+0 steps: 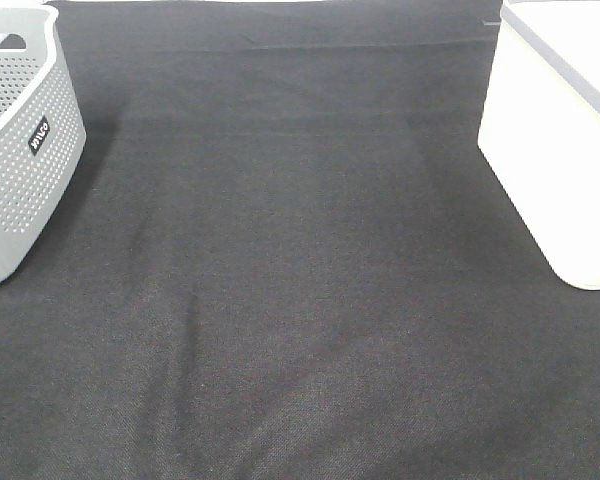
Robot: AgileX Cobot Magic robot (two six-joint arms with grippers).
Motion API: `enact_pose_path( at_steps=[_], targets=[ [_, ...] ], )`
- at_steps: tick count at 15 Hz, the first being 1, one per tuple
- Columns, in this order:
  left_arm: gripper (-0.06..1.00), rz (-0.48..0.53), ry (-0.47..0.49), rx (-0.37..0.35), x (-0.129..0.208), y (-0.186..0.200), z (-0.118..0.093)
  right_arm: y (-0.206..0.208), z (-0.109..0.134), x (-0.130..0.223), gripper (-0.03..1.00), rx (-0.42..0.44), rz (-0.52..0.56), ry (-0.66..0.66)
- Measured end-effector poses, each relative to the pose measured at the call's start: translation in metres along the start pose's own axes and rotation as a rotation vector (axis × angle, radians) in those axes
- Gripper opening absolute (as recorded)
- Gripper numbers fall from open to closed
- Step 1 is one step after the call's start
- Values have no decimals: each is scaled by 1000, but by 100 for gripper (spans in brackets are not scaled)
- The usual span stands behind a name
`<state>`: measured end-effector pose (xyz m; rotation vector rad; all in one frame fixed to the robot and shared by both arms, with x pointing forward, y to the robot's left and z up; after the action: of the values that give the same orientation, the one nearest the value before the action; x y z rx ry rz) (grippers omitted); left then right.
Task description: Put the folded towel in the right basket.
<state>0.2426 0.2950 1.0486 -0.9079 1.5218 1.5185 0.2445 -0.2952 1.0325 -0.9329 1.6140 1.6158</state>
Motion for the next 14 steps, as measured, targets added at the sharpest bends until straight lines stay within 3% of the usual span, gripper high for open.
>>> enact_pose_path(
  at_steps=[14],
  targets=[
    [98,0,0,0,0,0,0,-1,0,1,95,-3,2,-5]
  ],
)
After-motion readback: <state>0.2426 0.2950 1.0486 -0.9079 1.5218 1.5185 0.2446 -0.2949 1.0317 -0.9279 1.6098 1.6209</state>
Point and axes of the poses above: a point on each arm's last joint axis where the gripper is mounted, y pointing back along that axis away from the gripper, z along the wrist's bending axis when the last joint is at zero, x = y × z, the point moved 1 cm from there along -y, pointing out along that axis toward the gripper, and after that the axes turned 2 degrees about -y, right-handed, at the moved point
